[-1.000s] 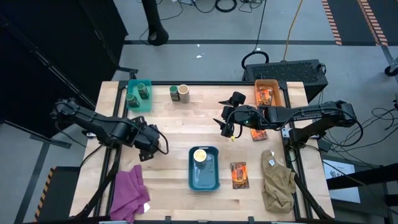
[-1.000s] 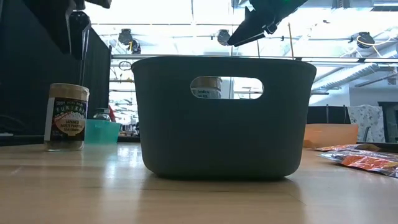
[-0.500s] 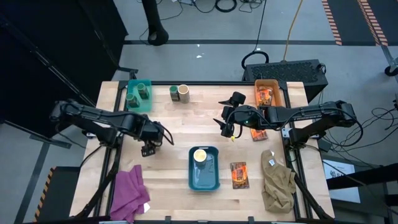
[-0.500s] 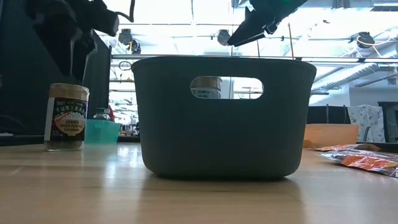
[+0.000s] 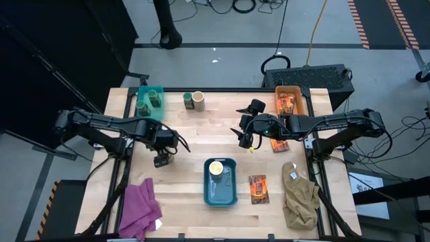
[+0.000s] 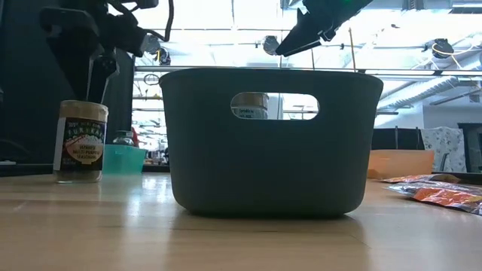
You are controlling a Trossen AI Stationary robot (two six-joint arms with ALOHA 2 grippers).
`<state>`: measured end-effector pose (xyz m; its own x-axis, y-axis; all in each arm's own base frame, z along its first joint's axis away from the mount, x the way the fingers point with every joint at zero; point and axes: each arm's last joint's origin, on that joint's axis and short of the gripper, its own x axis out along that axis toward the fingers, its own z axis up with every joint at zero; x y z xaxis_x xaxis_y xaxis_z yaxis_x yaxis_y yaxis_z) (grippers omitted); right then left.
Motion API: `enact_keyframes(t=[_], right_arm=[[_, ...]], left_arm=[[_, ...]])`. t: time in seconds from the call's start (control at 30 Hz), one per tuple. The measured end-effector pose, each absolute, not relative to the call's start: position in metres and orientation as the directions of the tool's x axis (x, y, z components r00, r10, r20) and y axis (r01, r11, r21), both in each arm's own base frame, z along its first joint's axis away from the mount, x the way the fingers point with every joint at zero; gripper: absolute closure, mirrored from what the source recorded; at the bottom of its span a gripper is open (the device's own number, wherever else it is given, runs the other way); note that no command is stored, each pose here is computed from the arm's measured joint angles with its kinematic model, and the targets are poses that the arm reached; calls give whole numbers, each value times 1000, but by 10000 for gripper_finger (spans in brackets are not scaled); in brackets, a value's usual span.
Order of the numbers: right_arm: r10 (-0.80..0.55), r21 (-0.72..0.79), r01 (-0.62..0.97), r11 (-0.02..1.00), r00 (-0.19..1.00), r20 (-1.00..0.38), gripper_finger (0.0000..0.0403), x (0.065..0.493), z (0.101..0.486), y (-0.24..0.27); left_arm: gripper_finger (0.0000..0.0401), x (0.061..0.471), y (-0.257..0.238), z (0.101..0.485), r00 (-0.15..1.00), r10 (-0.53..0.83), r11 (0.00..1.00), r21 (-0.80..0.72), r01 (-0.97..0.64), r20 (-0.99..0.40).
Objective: Sort spices by type
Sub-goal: Put the gold seasoning bottle into the blue bin
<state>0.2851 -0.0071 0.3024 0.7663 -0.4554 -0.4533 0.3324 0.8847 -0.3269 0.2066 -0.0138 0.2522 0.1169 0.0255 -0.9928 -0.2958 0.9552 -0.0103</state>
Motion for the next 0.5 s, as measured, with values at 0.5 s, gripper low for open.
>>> enact_keyframes(t=[0.5], right_arm=[[-456,-328,332,884,766,-454,64,285,302,-8]], left_arm=[[56,206,-15,252,112,-19,959,-49,-279,-994]])
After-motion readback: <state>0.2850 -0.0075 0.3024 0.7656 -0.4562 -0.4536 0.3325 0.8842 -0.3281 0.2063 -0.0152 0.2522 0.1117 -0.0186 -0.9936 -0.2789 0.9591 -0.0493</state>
